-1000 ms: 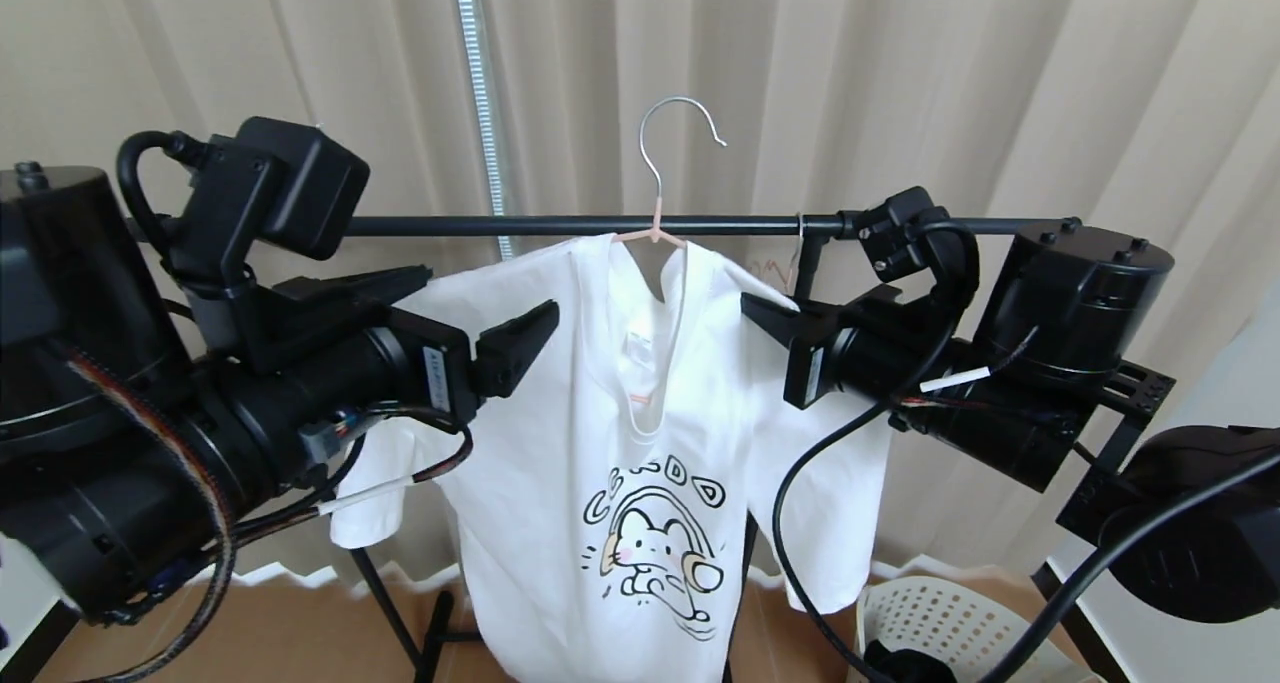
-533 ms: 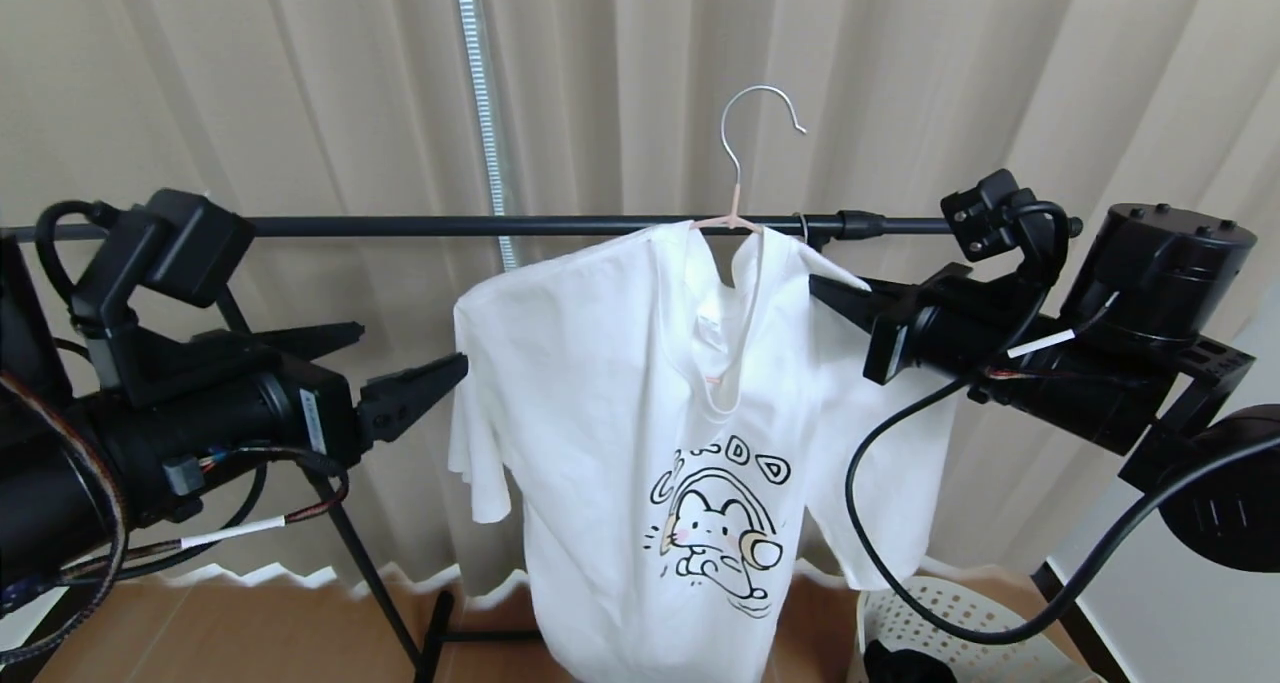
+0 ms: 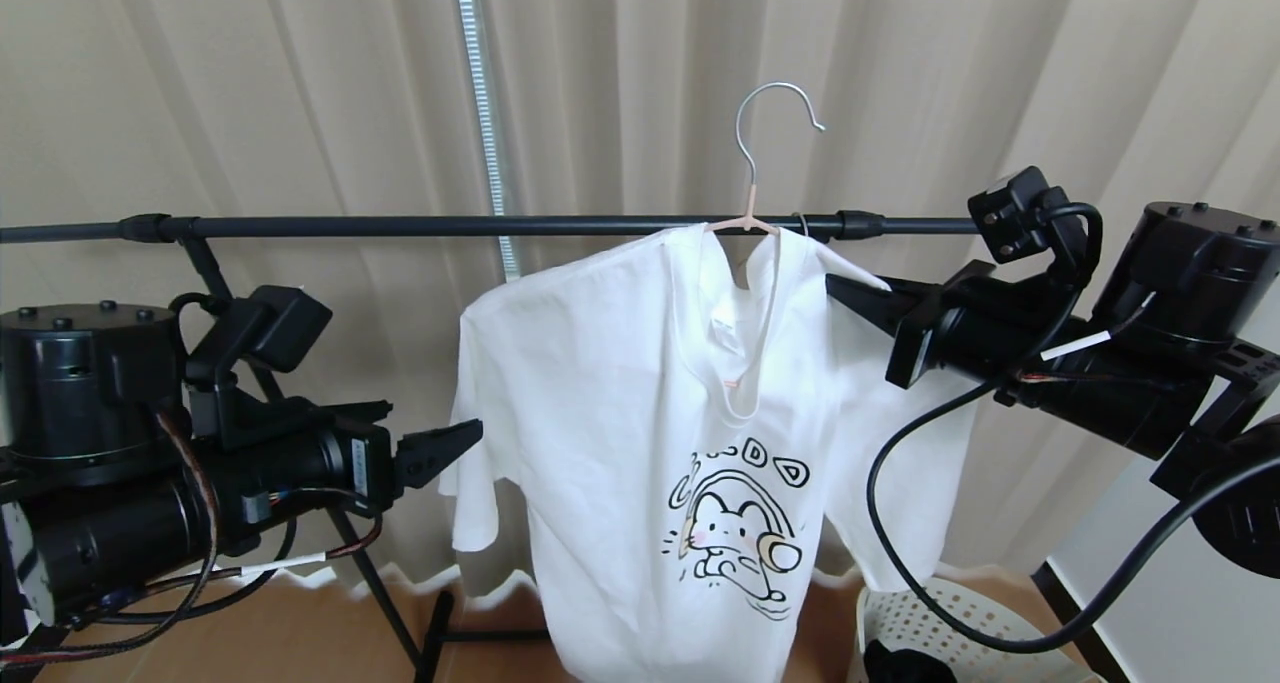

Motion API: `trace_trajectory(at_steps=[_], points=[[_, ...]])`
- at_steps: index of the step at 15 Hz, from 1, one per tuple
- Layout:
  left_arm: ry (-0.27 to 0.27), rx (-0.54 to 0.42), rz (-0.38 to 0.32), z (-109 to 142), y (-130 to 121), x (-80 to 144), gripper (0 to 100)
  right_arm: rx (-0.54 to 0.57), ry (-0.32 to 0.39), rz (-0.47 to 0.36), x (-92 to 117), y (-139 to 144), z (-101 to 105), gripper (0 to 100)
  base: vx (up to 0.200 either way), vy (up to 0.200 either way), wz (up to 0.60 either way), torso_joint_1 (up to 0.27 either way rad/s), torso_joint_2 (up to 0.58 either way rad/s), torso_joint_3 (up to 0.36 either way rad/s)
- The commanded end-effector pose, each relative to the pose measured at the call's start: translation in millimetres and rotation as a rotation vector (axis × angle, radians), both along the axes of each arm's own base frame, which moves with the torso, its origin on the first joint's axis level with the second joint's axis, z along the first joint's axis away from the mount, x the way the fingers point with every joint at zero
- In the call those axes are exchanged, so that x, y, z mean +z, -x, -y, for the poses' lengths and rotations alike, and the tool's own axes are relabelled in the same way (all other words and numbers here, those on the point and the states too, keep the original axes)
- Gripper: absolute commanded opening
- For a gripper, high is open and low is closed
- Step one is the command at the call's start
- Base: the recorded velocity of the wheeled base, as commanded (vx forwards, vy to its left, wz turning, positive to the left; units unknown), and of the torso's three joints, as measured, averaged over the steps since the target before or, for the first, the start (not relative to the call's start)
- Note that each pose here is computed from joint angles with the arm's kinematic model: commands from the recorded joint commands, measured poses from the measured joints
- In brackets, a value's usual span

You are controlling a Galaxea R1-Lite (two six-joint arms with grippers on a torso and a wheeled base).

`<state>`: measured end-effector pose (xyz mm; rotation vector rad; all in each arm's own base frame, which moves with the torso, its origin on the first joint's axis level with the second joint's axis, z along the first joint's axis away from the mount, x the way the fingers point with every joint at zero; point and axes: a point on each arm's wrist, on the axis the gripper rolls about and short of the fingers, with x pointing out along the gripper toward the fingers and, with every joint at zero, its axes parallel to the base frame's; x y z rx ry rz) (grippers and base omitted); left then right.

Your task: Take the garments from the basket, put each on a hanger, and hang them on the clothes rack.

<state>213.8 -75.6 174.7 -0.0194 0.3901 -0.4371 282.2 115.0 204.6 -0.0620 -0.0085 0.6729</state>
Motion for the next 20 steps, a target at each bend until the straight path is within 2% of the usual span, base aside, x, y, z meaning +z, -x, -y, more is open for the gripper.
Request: trace_trajectory(at_steps=[1, 3, 8, 9, 14, 20], points=[[-0.026, 0.018, -0.055, 4, -12, -14, 100, 0.001, 0.000, 0.001, 0, 1, 0, 0, 0.000, 0.000, 0.00, 0.000, 0.00, 0.000], [-0.034, 0.051, -0.074, 5, -19, -20, 100, 0.002, -0.003, 0.008, 2, 3, 1, 0, 0.000, 0.000, 0.00, 0.000, 0.00, 0.000], [-0.035, 0.081, -0.048, 10, -32, -28, 100, 0.005, -0.002, 0.006, 2, 7, 1, 0, 0.000, 0.000, 0.00, 0.000, 0.00, 0.000], [-0.040, 0.092, -0.046, 10, -33, -28, 0, 0.005, -0.002, 0.006, 2, 7, 1, 0, 0.000, 0.000, 0.00, 0.000, 0.00, 0.000], [-0.044, 0.101, -0.046, 10, -31, -28, 0, 0.005, -0.004, 0.011, 4, 7, 1, 0, 0.000, 0.000, 0.00, 0.000, 0.00, 0.000], [-0.045, 0.148, -0.071, -3, -26, -34, 0, 0.002, -0.005, 0.014, 4, 5, 1, 0, 0.000, 0.000, 0.00, 0.000, 0.00, 0.000]])
